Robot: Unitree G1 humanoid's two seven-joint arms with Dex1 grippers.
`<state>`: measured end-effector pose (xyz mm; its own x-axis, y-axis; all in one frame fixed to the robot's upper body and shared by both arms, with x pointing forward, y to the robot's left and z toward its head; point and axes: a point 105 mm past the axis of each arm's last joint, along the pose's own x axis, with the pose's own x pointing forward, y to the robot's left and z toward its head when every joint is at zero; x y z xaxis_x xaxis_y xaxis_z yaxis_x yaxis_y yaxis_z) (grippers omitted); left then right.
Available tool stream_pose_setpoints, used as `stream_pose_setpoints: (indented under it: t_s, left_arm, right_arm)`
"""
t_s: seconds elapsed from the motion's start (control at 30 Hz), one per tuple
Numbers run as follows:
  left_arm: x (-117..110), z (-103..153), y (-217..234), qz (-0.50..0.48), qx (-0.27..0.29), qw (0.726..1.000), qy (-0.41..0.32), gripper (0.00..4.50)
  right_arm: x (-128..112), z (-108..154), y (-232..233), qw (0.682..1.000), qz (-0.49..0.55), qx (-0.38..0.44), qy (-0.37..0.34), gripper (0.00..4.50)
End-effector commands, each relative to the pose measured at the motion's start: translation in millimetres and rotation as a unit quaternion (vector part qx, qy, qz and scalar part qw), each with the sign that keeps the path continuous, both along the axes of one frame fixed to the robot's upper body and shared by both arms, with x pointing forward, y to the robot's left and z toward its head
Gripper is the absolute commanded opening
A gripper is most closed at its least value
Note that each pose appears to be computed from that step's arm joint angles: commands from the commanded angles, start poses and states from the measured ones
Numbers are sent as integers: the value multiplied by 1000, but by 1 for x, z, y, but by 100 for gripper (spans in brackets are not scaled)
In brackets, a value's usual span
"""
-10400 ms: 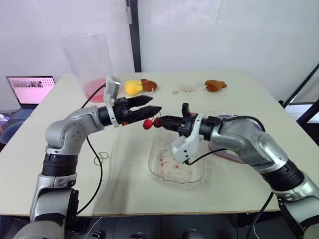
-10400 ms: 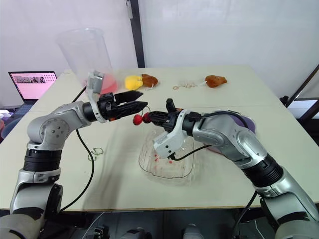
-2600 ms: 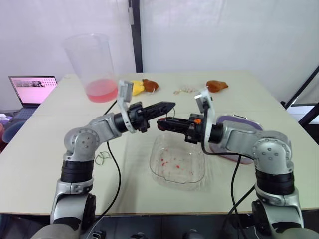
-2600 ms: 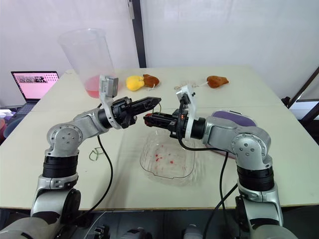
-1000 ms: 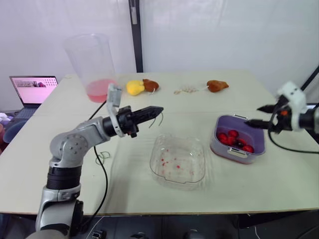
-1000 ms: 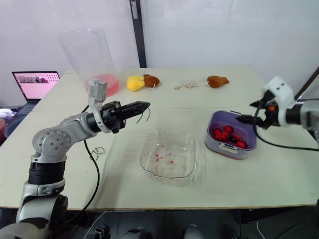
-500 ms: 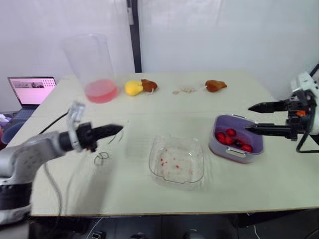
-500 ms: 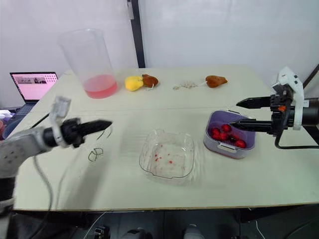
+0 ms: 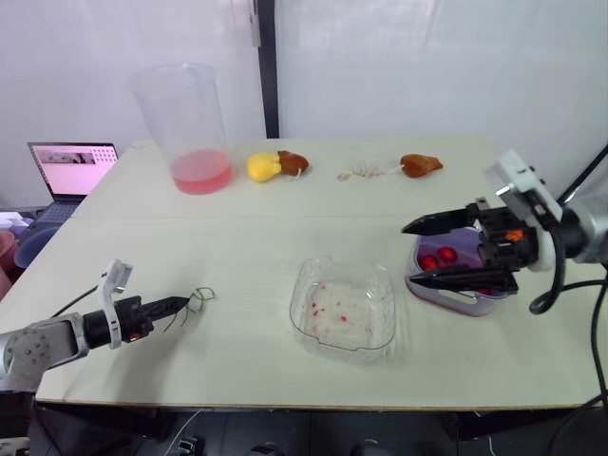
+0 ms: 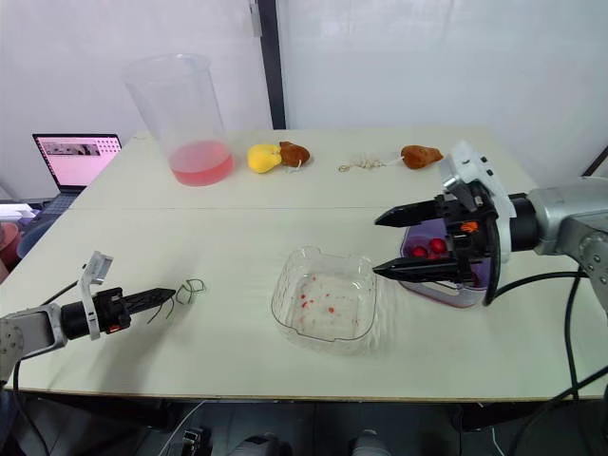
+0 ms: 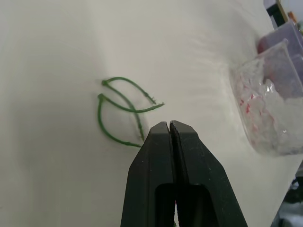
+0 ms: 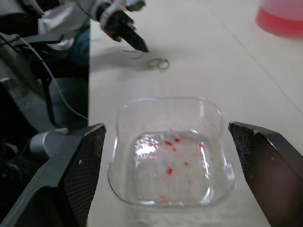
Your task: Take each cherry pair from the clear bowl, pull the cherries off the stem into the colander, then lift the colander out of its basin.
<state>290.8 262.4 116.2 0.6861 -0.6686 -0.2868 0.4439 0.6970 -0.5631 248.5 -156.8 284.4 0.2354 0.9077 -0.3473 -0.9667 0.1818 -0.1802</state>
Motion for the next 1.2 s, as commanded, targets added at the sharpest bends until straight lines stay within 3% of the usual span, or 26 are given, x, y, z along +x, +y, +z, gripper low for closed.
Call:
stream_pose_setpoints:
  t_s: [0.03, 0.07, 0.17, 0.33, 0.57, 0.7, 0.77, 0.83, 0.97, 1.07, 1.2]
  left_arm:
    - [7, 11, 9, 31, -15, 999, -24, 0]
    - [9, 10, 11, 40, -16, 999, -24, 62]
    - [10, 10, 20, 51, 18, 998, -31, 193]
    - [13, 40, 45, 81, 36, 993, -74, 448]
    - [11, 81, 37, 36, 63, 989, -132, 448]
    - [11, 110, -3, -62, 91, 975, -194, 448]
    - [5, 106, -30, -150, 156, 952, -218, 448]
    - [1, 108, -50, -208, 177, 930, -245, 448]
    - [-15, 122, -87, -337, 161, 882, -286, 448]
    - [-12, 135, -105, -370, 141, 864, -311, 448]
    - [-13, 140, -131, -424, 157, 834, -317, 448]
  right_arm:
    - [-2, 5, 4, 1000, 7, 4, -14, 444]
    - [0, 4, 3, 1000, 5, 4, -13, 450]
    - [1, 1, -2, 1000, 6, 7, -9, 450]
    - [3, 0, -10, 1000, 18, 14, -3, 450]
    - [17, -7, -18, 999, -39, 18, 22, 450]
    - [21, -8, -26, 996, -85, 10, 13, 450]
    - [23, -7, -32, 993, -120, 17, 9, 450]
    - [20, -10, -39, 989, -145, 9, 10, 450]
    - [7, -19, -63, 976, -214, -26, 19, 450]
    - [-3, -23, -87, 958, -280, -63, 13, 450]
    - [-21, -22, -114, 929, -359, -91, 2, 450]
